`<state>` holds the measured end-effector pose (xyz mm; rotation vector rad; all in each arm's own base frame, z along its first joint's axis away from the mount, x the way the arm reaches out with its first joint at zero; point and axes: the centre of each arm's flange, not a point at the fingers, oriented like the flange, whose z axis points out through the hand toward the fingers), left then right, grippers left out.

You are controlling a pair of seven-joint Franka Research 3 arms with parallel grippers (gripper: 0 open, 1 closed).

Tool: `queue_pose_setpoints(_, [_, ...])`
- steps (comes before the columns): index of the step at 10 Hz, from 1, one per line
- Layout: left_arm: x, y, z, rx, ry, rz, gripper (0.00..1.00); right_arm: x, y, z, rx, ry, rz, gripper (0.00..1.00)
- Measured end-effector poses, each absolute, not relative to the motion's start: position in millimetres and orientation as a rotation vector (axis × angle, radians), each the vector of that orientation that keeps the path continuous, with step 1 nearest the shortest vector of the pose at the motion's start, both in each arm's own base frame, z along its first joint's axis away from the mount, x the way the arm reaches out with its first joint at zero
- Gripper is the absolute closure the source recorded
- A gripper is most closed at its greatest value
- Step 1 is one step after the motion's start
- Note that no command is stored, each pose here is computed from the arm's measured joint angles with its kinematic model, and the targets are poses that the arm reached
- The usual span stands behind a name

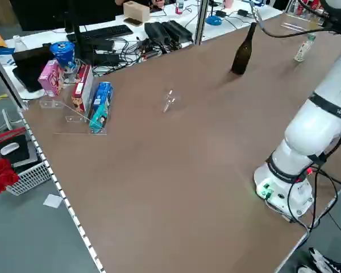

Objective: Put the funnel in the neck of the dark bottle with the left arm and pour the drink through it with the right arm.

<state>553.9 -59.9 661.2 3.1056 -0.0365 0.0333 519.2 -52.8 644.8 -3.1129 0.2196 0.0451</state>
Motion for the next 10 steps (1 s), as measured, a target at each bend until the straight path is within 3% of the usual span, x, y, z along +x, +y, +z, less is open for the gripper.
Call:
queue_pose_setpoints(7, [560.8, -44.2, 649.1, 3.111, 0.022, -0.003, 0.03, 515.3, -92.1, 622.6, -3.058, -0.008, 0.096, 0.0])
queue_pose_setpoints(10, [599.0, -34.5, 562.5, 3.178, 0.153, -0.226, 0.04, 518.0, -114.9, 597.9, -2.953, -0.151, 0.097, 0.0])
